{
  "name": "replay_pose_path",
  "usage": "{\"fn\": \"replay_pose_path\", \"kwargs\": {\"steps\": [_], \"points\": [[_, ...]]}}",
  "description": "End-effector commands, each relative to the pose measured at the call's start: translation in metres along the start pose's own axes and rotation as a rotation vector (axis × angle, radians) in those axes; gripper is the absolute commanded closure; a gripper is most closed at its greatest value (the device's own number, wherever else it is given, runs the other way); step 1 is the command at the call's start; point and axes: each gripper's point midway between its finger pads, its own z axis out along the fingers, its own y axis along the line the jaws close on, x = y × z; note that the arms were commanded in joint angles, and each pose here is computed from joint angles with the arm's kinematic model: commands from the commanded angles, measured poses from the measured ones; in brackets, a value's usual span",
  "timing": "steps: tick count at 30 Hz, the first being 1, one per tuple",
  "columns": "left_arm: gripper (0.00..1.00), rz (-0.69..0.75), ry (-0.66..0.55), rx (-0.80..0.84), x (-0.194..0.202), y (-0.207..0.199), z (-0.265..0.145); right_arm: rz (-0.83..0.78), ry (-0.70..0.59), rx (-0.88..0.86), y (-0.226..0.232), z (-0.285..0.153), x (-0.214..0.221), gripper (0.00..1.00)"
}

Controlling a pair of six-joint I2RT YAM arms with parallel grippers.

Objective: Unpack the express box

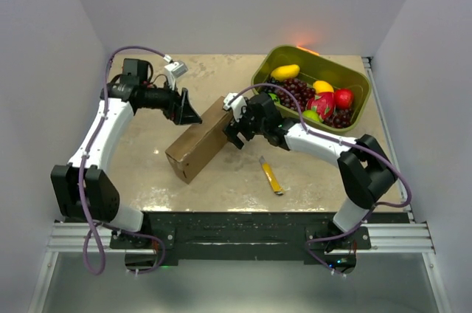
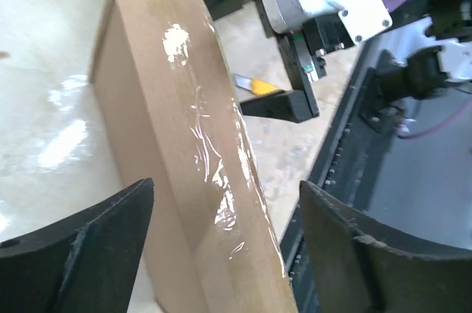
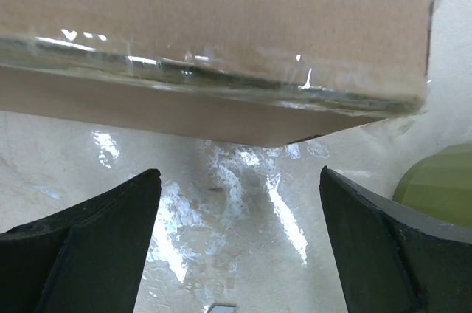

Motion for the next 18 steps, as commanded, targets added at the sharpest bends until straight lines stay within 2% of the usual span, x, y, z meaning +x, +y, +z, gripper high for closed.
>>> {"fn": "replay_pose_path", "kwargs": {"steps": [1,2,3,5,8,18], "points": [[0.12,0.126,0.001,-0.161,-0.024,-0.004,0.001,0.012,-0.085,0.011,-0.004,-0.013,-0.034,0.09],[0.11,0.149,0.016,-0.185,-0.024,-0.008,0.004,0.015,-0.090,0.013,-0.005,-0.014,-0.035,0.09],[0.02,0.173,0.032,-0.221,-0.022,-0.009,0.008,0.018,-0.090,0.010,-0.004,-0.013,-0.034,0.09],[0.00,0.233,0.077,-0.350,-0.016,-0.003,0.011,0.024,-0.095,0.008,-0.003,-0.014,-0.036,0.09],[0.00,0.273,0.128,-0.420,-0.009,0.005,0.009,0.031,-0.099,0.010,-0.003,-0.014,-0.037,0.09],[0.00,0.283,0.181,-0.402,0.011,-0.001,0.029,0.050,-0.108,0.011,-0.002,-0.018,-0.037,0.09]]}}
